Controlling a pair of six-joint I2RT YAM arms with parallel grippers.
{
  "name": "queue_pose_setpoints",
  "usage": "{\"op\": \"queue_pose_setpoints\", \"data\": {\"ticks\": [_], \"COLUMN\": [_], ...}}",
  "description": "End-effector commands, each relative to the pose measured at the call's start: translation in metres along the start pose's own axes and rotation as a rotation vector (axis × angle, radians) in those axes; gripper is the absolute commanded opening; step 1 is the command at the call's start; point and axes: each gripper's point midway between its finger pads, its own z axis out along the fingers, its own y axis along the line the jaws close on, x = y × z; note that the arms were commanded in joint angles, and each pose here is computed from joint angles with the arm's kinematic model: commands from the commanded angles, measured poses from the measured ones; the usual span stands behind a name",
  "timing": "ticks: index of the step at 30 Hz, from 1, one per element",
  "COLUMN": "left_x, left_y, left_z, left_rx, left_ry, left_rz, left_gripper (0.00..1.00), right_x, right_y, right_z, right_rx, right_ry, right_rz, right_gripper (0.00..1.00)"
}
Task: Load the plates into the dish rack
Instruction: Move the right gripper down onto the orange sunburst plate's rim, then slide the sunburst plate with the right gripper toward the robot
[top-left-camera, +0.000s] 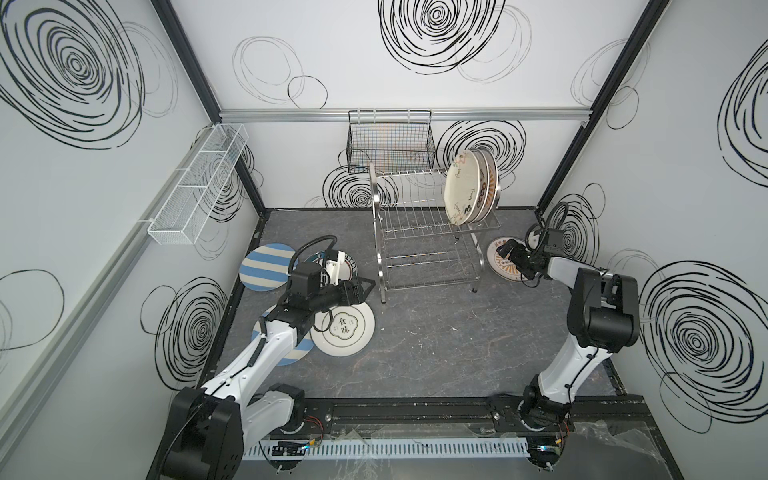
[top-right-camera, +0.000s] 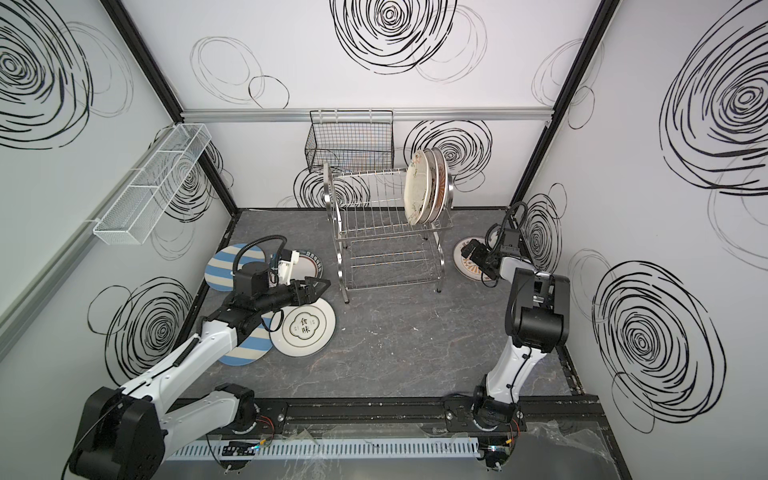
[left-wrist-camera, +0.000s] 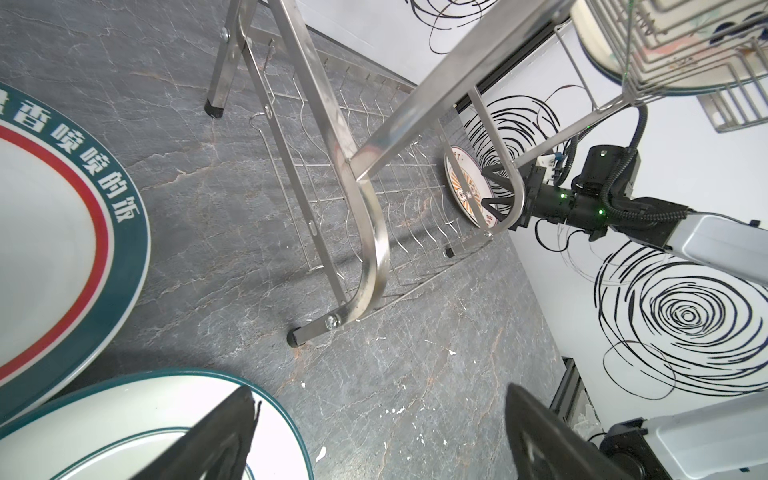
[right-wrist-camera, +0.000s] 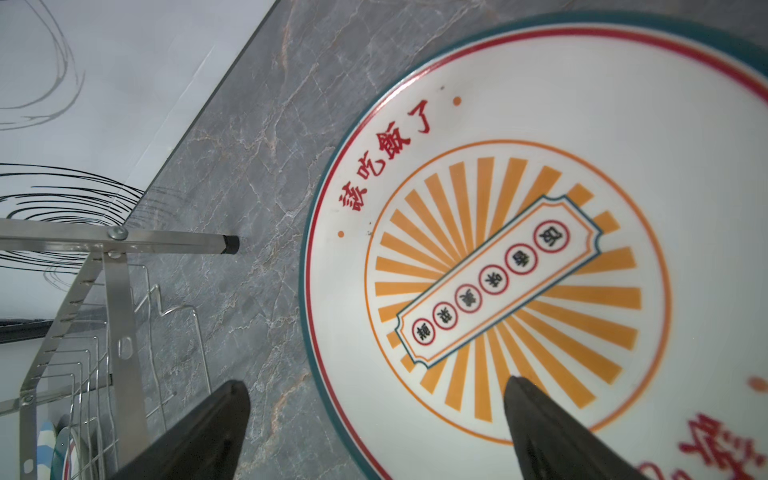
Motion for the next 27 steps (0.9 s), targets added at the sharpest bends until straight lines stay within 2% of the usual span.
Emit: {"op": "queue_pose_setpoints", "data": {"ticks": [1,17,27], "left_x": [-0.008,-0.006,-0.003], "left_y": [-0.005,-0.009,-0.010], "left_z": [-0.003,-0.001,-0.001], "left_rx": [0.017,0.028,0.031], "left_ry": [-0.037,-0.038,-0.033], "left_rz": [0.028,0.033,0.034], "left_gripper": [0.96,0.96,0.96], "right_x": [-0.008,0.012,0.034], "right_y": [0.009,-0.006,-0.022], "right_z": [0.001,0.012,0.004], "right_rx": [-0.020,0.061,0.120], "right_ry": [-0.010,0.050,0.087], "right_rz": [-0.015,-0.036,-0.036], "right_gripper": [1.00,1.00,1.00]}}
